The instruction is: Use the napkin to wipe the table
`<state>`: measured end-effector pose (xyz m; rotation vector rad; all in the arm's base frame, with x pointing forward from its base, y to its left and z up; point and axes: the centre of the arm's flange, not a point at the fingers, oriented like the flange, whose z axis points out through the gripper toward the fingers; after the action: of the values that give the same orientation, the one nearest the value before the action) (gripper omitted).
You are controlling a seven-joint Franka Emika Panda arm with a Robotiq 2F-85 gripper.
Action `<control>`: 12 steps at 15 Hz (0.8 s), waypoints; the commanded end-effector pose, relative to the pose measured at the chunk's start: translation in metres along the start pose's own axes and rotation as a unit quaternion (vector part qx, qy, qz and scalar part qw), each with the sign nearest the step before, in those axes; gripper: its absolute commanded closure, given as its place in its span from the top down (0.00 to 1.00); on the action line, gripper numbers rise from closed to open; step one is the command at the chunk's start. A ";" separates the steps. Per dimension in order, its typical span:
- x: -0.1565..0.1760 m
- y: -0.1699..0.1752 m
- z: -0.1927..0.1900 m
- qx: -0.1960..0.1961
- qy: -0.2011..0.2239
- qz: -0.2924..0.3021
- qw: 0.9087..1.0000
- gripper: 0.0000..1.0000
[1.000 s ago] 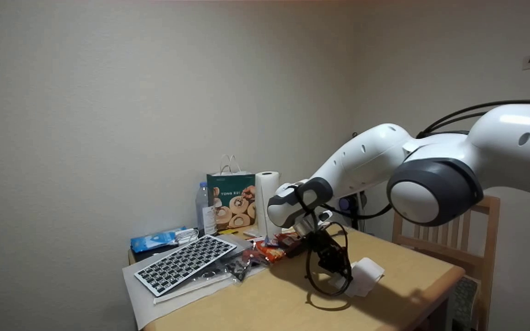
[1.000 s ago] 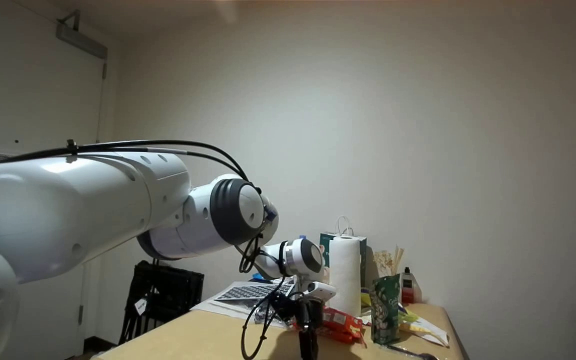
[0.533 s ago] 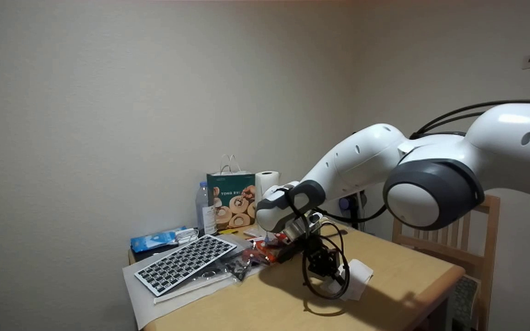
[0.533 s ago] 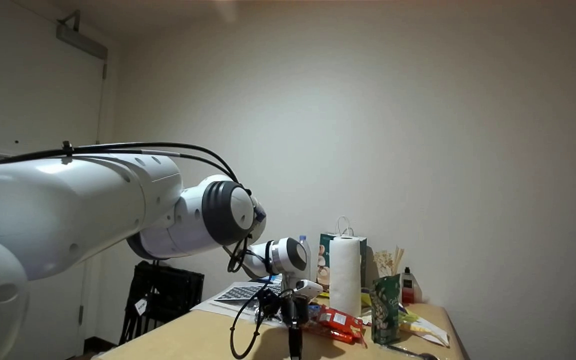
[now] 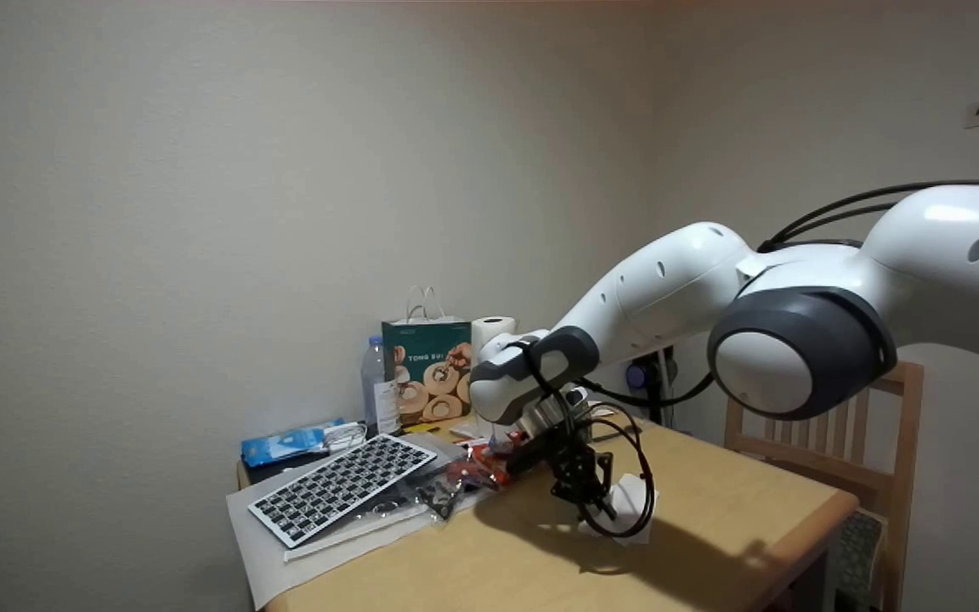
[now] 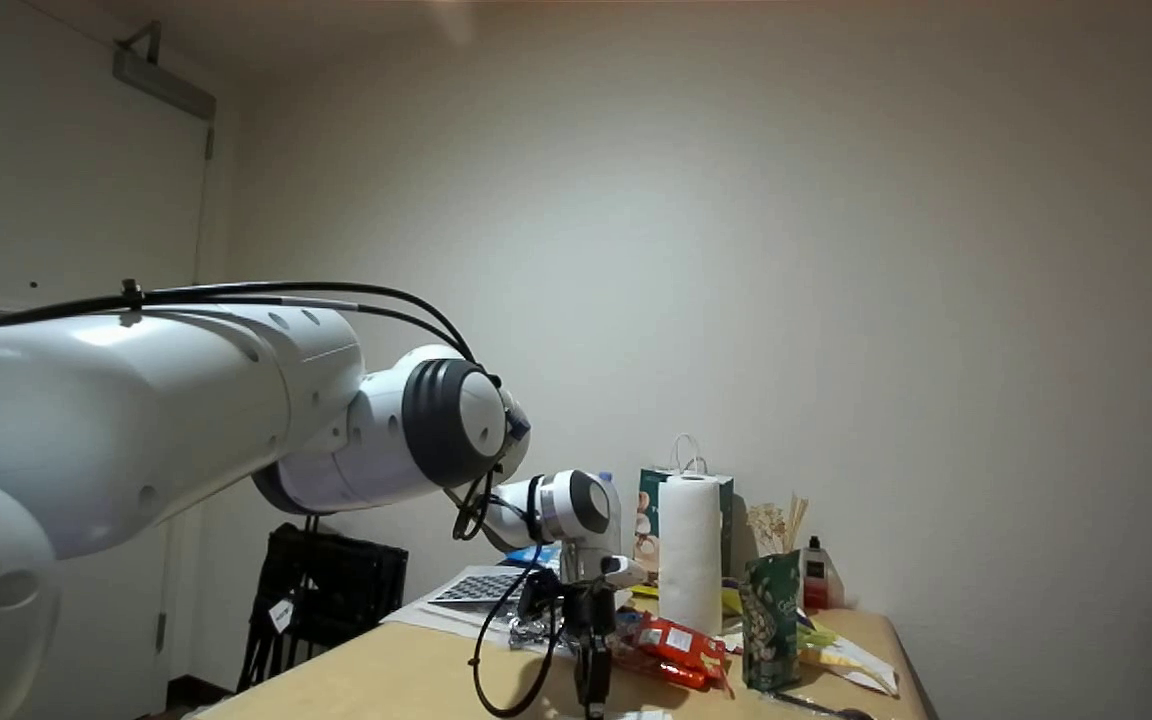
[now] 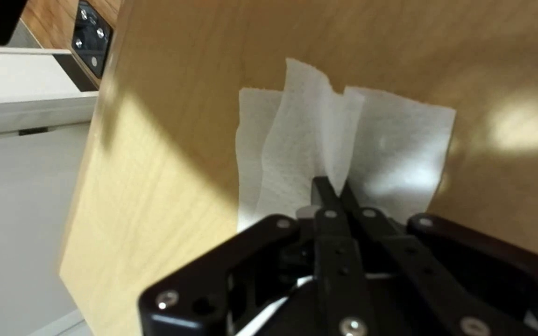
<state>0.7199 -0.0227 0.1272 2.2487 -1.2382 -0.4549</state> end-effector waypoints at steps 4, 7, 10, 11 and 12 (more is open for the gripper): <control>-0.005 -0.003 -0.002 -0.001 0.004 -0.046 0.999 0.01; -0.017 -0.008 0.000 0.018 0.043 -0.133 0.990 0.00; -0.021 -0.013 -0.002 0.027 0.086 -0.187 0.978 0.00; -0.023 -0.016 -0.005 0.029 0.098 -0.206 0.973 0.00; -0.025 -0.018 -0.007 0.032 0.107 -0.226 0.968 0.00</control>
<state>0.7354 0.0040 0.1326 2.4679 -0.8060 -0.3803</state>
